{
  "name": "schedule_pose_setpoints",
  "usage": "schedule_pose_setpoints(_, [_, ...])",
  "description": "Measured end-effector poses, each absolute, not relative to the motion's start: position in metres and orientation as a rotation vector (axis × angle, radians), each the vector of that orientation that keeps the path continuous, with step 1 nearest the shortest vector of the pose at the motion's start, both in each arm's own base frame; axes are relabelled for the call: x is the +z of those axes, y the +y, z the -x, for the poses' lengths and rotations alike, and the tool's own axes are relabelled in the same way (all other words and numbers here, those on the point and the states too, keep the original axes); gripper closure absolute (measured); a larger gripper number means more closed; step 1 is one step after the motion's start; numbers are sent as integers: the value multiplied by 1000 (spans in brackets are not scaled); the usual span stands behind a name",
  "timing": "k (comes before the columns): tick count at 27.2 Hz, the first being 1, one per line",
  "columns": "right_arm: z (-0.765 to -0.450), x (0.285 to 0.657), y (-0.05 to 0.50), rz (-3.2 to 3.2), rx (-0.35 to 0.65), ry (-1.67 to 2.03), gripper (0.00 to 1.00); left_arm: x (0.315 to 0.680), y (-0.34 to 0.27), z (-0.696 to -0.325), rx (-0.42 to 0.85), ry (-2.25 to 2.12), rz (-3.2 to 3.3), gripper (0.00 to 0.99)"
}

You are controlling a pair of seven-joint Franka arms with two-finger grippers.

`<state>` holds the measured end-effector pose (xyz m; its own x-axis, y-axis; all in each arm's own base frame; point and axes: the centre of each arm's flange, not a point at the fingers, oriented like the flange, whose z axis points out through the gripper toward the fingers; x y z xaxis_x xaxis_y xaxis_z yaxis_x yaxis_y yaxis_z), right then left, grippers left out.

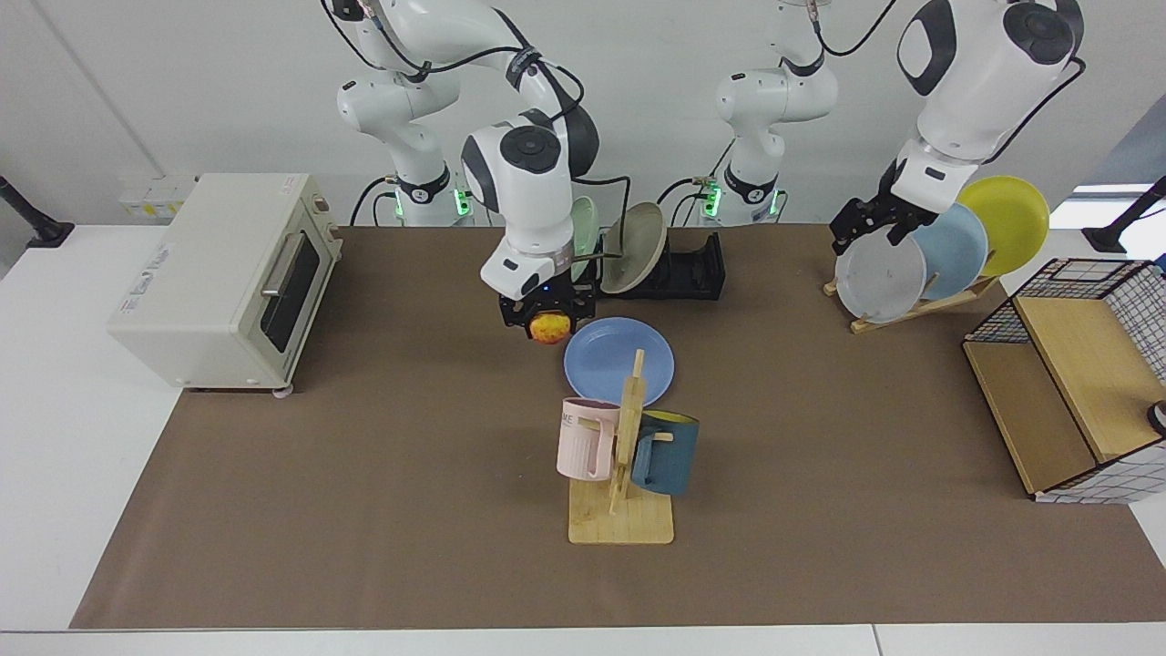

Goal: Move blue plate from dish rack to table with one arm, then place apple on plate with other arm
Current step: 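Lower the apple onto the blue plate with the right gripper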

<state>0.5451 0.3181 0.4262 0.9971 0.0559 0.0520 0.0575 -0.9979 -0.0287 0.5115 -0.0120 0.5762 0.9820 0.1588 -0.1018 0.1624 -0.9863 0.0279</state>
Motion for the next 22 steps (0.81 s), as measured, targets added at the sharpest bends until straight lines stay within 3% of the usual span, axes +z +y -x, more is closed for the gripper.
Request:
schedule_pose_setpoints(14, [-535, 363, 383, 3095, -109, -18, 300, 585, -31, -512, -94, 160, -3097, 0])
schedule_pose_setpoints(22, [-527, 334, 405, 3061, -65, -3, 300, 585, -35, -512, -94, 151, -3098, 0])
